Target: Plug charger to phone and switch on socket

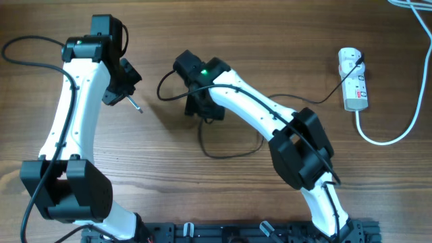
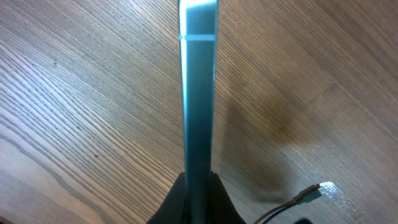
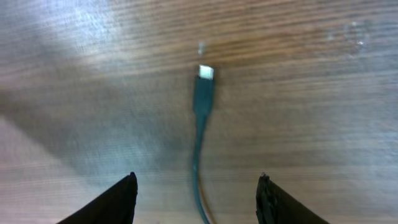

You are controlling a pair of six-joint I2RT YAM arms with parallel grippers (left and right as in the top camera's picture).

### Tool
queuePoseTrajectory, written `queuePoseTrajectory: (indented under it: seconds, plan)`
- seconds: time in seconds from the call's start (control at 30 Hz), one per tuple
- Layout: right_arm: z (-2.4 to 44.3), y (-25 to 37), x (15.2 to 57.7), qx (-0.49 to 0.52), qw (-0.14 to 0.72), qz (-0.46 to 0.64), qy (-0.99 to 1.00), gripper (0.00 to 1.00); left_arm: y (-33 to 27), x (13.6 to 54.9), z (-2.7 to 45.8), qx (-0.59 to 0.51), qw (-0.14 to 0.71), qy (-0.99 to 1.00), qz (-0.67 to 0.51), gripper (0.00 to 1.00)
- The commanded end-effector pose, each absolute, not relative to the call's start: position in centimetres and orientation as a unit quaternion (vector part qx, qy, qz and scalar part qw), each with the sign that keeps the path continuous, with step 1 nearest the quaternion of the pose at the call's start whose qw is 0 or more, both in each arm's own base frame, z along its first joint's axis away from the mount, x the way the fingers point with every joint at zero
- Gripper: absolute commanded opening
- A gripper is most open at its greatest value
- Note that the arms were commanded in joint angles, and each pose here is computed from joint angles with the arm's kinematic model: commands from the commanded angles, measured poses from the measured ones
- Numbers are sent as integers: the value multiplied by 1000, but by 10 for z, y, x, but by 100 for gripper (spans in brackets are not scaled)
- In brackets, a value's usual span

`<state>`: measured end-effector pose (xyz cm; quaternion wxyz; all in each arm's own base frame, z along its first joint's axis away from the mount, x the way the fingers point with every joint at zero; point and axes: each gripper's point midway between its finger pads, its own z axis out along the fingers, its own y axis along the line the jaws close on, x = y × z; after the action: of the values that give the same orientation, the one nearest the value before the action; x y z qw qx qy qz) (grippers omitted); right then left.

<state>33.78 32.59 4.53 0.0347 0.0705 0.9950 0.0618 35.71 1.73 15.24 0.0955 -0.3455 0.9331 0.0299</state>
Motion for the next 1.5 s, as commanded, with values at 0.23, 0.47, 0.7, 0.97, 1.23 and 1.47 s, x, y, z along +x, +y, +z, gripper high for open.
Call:
queuePoseTrajectory:
  seconds: [0.23, 0.47, 0.7, 0.97, 1.23, 1.47]
  plan:
    - [15, 334, 357, 107, 56, 56, 991, 55, 51, 356, 153, -394, 104, 912, 48, 4]
    - [-18, 321, 351, 109, 34, 17, 993, 46, 61, 352, 152, -407, 100, 907, 50, 4]
    - [-33, 310, 340, 109, 12, -8, 994, 29, 61, 352, 152, -407, 100, 907, 50, 4]
    - [-41, 300, 326, 110, -10, -27, 994, 22, 61, 352, 152, -407, 100, 907, 50, 4]
    - [-41, 304, 319, 110, -31, -16, 993, 25, 61, 352, 152, -407, 100, 907, 50, 4]
    - [-41, 304, 322, 108, -24, -17, 994, 17, 61, 352, 152, -407, 100, 907, 50, 4]
